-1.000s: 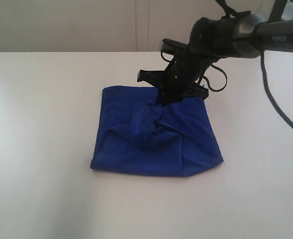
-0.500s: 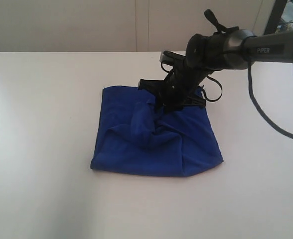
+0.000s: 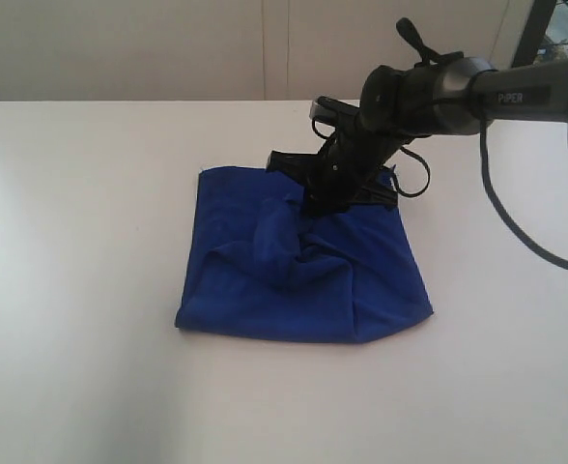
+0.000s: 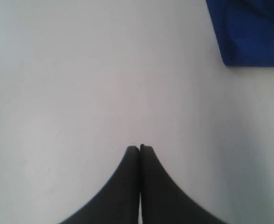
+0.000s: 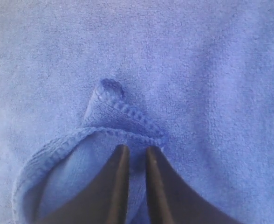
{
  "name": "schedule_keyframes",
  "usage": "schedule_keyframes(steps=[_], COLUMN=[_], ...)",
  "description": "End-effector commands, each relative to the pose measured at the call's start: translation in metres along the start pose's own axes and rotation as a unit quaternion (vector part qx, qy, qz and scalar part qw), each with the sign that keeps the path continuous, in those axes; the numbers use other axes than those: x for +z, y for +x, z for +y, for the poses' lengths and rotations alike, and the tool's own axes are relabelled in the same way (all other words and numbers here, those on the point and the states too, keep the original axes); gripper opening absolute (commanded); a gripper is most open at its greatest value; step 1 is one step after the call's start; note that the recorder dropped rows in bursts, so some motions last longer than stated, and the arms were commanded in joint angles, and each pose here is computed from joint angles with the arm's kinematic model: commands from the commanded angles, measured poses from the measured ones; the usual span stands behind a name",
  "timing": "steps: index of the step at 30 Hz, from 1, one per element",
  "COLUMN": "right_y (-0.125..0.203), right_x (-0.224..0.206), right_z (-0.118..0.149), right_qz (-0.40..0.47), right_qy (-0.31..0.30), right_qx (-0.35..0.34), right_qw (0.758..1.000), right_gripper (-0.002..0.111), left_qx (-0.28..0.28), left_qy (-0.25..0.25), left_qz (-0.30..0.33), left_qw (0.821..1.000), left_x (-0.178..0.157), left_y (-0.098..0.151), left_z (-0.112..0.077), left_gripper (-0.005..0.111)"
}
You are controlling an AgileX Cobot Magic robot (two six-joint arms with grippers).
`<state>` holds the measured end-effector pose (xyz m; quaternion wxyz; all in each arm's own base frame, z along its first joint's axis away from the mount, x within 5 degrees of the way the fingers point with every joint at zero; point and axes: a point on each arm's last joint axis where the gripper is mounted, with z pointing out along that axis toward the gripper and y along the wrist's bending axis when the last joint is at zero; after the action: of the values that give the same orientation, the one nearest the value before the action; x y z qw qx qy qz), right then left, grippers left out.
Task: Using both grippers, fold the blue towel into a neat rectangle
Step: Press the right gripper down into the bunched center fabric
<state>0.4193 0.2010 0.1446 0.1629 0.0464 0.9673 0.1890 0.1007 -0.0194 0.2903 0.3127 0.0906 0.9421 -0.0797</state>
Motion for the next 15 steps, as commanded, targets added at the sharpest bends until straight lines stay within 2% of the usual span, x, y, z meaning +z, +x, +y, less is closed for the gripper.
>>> schedule_keyframes(steps=[1, 7, 15], right_y=[-0.0006, -0.0017, 0.0009], right_x=[0.0001, -0.0014, 0.0082], right_z=[-0.0011, -0.0005, -0.0042], right_qz=[-0.004, -0.006, 0.002], right_qy=[-0.002, -0.001, 0.004], right_qx=[0.0, -0.004, 0.001], right_qw=[1.0, 1.0, 1.0], right_gripper=[0.014, 0.029, 0.029], left_qx=[-0.003, -0.003, -0.003], left_qy=[0.003, 0.003, 0.003], left_qz=[0.001, 0.001, 0.001], left_qw=[1.0, 1.0, 1.0], left_x=[-0.0007, -0.0007, -0.0007], left_y=[0.0018, 0.0018, 0.0018], left_z=[-0.0008, -0.0008, -0.0008], left_gripper=[0.0, 0.0, 0.0])
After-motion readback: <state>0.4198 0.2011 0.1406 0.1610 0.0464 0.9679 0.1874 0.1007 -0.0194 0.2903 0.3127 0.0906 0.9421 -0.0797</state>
